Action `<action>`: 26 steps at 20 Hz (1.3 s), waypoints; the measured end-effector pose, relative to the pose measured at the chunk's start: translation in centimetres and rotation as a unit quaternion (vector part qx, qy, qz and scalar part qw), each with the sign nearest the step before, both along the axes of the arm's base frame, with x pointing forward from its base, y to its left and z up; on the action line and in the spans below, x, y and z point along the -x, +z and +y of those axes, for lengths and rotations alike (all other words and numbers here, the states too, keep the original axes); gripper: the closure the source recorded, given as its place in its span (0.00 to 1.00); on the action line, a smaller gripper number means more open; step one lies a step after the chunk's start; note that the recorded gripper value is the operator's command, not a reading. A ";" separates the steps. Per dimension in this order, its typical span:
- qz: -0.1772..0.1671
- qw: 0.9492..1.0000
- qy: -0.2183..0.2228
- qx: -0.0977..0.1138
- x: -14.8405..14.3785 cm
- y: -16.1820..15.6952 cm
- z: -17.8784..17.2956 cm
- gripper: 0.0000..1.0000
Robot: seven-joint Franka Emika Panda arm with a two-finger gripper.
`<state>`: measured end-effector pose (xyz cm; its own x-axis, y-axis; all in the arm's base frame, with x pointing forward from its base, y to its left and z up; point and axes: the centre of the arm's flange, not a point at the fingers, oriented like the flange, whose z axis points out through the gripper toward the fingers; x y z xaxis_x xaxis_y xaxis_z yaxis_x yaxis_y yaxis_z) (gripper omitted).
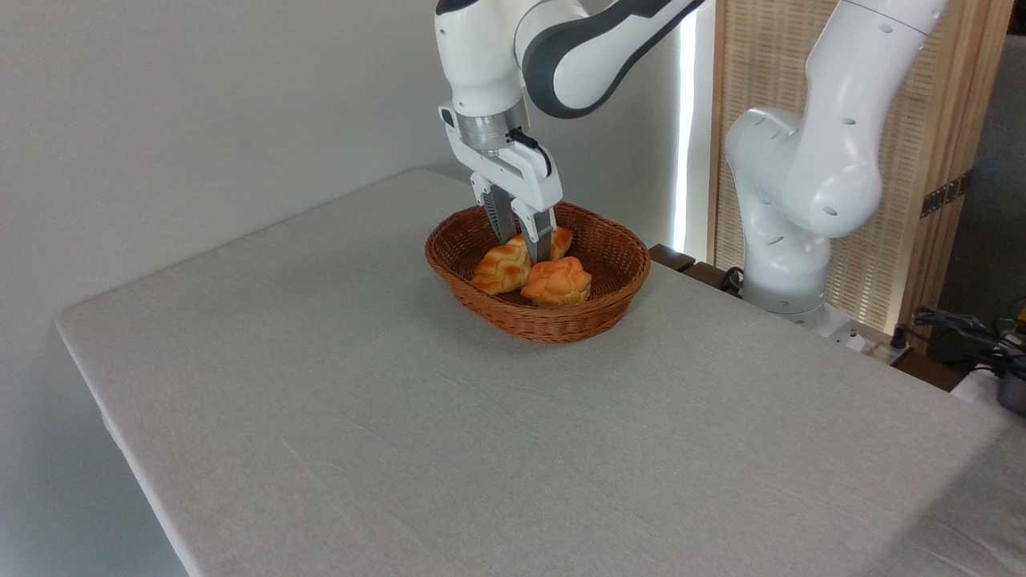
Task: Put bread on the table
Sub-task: 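Close the gripper on the elongated golden roll in the basket, then lift the roll out of the basket and carry it beside the basket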
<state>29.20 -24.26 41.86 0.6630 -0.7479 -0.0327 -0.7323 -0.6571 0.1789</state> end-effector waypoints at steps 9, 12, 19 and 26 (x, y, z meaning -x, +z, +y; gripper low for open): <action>-0.002 1.000 -0.003 0.003 -0.1 0.6 -0.2 0.74; -0.001 1.000 -0.009 0.009 -0.6 3.6 -0.8 0.74; -0.003 0.999 0.000 0.041 -2.6 12.4 0.4 0.73; -0.054 0.998 0.015 0.027 -10.3 12.9 2.5 0.63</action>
<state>39.49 -21.71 54.80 0.6831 -0.7259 0.0795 -0.7289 -0.6710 0.1363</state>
